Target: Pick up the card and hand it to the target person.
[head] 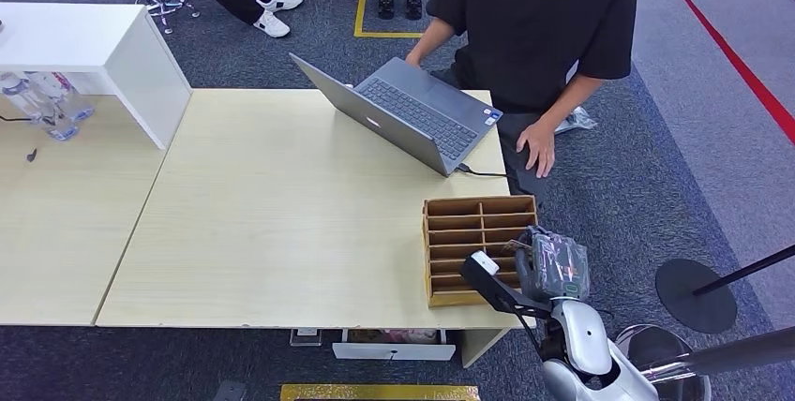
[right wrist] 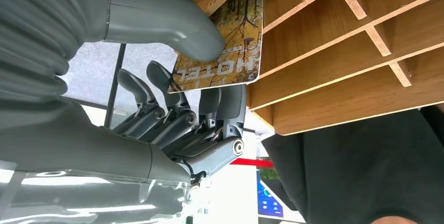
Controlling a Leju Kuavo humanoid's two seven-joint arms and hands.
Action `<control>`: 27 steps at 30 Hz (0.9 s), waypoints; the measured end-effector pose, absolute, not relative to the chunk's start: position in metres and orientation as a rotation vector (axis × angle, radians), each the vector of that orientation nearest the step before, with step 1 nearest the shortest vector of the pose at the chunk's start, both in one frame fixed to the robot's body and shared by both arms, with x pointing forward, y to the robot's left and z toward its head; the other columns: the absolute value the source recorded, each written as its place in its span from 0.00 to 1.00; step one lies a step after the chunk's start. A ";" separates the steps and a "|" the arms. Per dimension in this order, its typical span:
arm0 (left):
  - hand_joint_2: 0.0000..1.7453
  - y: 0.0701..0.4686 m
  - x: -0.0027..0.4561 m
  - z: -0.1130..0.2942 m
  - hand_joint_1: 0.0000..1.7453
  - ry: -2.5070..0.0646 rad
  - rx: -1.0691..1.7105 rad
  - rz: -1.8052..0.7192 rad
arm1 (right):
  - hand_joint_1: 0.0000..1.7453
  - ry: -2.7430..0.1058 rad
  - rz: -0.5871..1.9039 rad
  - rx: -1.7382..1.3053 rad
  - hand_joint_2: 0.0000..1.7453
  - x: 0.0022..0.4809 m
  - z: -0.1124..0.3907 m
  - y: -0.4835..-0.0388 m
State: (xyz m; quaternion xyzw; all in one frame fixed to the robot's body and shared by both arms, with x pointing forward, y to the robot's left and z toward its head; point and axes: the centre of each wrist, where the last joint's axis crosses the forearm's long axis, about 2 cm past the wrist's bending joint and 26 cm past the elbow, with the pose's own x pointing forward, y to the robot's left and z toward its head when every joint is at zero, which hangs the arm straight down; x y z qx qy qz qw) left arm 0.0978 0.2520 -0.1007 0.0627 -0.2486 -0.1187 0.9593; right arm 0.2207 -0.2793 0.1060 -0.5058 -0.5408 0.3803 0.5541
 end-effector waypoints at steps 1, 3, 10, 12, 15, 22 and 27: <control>0.00 0.252 0.098 -0.101 0.00 -0.504 0.127 -0.241 | 0.88 -1.278 0.898 -1.195 1.00 0.221 0.106 -0.279; 0.00 0.252 0.098 -0.101 0.00 -0.504 0.127 -0.241 | 0.88 -1.284 0.900 -1.202 1.00 0.221 0.107 -0.279; 0.00 0.252 0.098 -0.101 0.00 -0.504 0.127 -0.241 | 0.93 -1.322 0.942 -1.267 1.00 0.221 0.120 -0.276; 0.00 0.252 0.098 -0.101 0.00 -0.504 0.127 -0.241 | 0.94 -1.348 0.949 -1.292 1.00 0.220 0.128 -0.275; 0.00 0.252 0.098 -0.101 0.00 -0.504 0.127 -0.241 | 0.95 -1.387 0.950 -1.324 1.00 0.220 0.141 -0.272; 0.00 0.252 0.098 -0.101 0.00 -0.505 0.127 -0.241 | 1.00 -1.463 0.940 -1.377 1.00 0.218 0.168 -0.269; 0.00 0.252 0.098 -0.101 0.00 -0.505 0.126 -0.241 | 1.00 -1.546 0.902 -1.438 1.00 0.215 0.186 -0.267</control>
